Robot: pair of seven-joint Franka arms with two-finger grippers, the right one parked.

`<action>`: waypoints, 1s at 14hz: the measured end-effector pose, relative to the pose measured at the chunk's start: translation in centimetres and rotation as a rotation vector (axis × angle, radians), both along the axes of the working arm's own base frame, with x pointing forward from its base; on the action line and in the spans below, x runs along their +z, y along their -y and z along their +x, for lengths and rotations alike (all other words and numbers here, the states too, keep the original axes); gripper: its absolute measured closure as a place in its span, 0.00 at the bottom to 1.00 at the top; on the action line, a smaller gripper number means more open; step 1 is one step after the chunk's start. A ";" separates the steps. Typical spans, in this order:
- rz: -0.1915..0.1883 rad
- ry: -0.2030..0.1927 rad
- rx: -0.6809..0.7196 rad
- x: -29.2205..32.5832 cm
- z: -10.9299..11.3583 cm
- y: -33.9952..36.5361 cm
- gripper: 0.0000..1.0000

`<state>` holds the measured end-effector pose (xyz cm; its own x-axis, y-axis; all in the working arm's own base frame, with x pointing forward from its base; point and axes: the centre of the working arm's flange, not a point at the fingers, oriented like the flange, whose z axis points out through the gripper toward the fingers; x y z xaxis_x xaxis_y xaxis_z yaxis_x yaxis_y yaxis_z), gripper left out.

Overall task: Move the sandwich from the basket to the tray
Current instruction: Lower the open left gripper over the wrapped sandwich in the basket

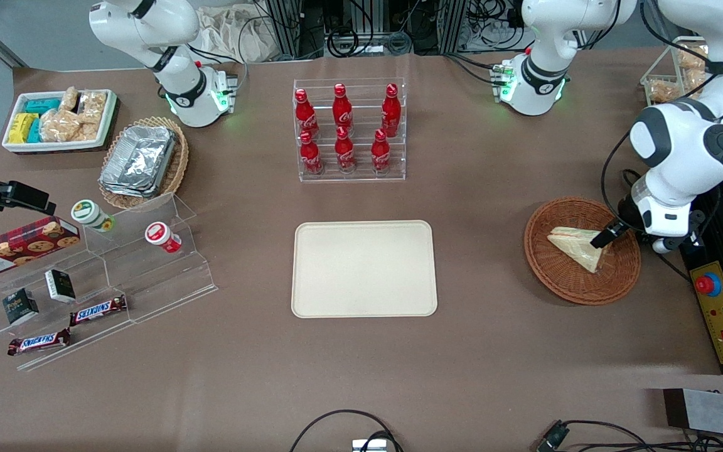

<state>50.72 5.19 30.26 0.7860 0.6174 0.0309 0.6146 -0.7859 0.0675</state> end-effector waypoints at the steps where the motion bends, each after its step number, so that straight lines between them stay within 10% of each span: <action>1: 0.002 -0.001 0.001 -0.5 0.0 0.0 0.00; 14: 0.015 0.012 0.019 -4.4 0.6 -0.3 0.00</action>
<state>51.27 5.48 25.90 0.7739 0.6314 0.0494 0.6285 -0.7752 0.0635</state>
